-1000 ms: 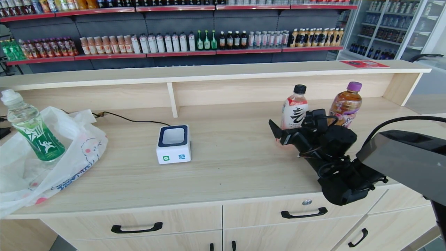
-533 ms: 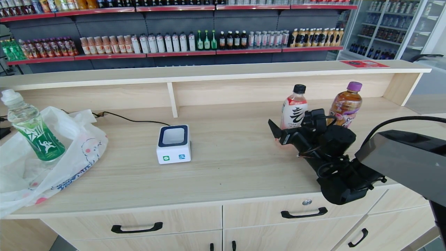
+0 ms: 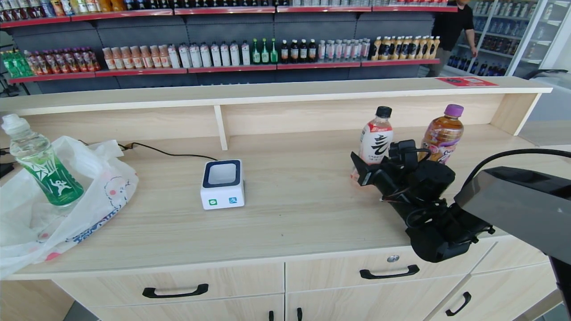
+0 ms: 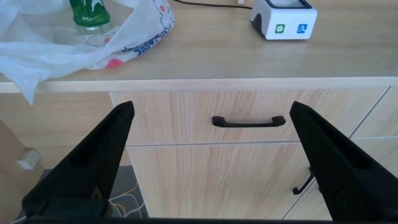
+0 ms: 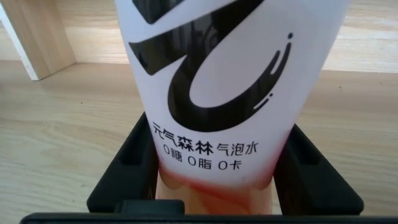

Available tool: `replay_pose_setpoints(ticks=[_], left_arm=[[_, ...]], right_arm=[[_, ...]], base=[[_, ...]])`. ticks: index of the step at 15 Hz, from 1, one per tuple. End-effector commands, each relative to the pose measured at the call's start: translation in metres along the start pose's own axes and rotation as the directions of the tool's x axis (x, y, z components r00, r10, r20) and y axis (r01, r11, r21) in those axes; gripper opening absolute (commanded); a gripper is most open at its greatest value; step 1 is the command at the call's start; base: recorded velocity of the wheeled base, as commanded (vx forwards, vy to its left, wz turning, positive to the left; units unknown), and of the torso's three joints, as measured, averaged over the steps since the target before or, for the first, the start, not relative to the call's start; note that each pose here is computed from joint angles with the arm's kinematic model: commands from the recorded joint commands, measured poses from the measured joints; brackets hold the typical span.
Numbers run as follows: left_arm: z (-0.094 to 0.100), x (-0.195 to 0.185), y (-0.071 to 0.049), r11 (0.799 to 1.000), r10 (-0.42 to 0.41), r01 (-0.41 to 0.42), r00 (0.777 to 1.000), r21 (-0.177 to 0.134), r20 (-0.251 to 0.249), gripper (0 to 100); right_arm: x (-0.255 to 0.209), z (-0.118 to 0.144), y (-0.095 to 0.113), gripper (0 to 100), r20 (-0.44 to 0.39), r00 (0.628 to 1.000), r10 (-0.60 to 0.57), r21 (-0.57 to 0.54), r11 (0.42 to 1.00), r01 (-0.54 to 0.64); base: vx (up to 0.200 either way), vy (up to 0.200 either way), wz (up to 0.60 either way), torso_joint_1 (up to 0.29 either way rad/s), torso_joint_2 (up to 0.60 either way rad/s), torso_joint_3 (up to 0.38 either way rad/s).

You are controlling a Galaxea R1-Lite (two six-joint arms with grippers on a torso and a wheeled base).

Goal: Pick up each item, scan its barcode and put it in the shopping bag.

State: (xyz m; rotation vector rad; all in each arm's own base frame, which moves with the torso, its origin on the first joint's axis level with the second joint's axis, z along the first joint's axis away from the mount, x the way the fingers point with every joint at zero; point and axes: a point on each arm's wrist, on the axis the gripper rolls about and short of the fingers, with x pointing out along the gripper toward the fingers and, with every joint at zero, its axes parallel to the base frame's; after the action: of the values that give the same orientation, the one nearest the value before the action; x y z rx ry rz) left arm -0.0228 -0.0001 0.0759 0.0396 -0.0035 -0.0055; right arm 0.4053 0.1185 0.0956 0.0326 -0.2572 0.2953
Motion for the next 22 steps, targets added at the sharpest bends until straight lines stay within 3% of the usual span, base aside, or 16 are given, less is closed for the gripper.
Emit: replay_pose_setpoints(ticks=[1, 13, 17, 20, 22], left_arm=[[0.000, 0.000, 0.000, 1.000, 0.001, -0.001, 1.000, 0.000, 0.001, 100], [0.000, 0.000, 0.000, 1.000, -0.001, 0.001, 1.000, -0.001, 0.000, 100], [0.000, 0.000, 0.000, 1.000, -0.001, 0.001, 1.000, -0.003, -0.002, 100], [0.000, 0.000, 0.000, 1.000, -0.001, 0.001, 1.000, -0.003, -0.003, 100], [-0.001, 0.000, 0.000, 1.000, -0.001, 0.001, 1.000, -0.003, -0.005, 100]], right_arm=[[0.000, 0.003, -0.001, 0, 0.010, 1.000, -0.001, -0.001, 1.000, 0.001], [0.000, 0.033, -0.001, 0, 0.076, 0.997, -0.009, -0.006, 1.000, 0.009], [-0.002, 0.054, 0.002, 0, 0.125, 0.992, -0.003, -0.029, 1.000, 0.007], [-0.009, 0.077, 0.016, 0, 0.165, 0.986, 0.027, -0.037, 0.999, -0.022], [-0.030, 0.088, 0.037, 0, 0.139, 0.987, 0.084, -0.029, 0.996, -0.081]], base=[[0.000, 0.000, 0.00, 0.000, 0.00, 0.000], [0.000, 0.000, 0.00, 0.000, 0.00, 0.000], [0.000, 0.000, 0.00, 0.000, 0.00, 0.000], [0.000, 0.000, 0.00, 0.000, 0.00, 0.000], [0.000, 0.000, 0.00, 0.000, 0.00, 0.000]])
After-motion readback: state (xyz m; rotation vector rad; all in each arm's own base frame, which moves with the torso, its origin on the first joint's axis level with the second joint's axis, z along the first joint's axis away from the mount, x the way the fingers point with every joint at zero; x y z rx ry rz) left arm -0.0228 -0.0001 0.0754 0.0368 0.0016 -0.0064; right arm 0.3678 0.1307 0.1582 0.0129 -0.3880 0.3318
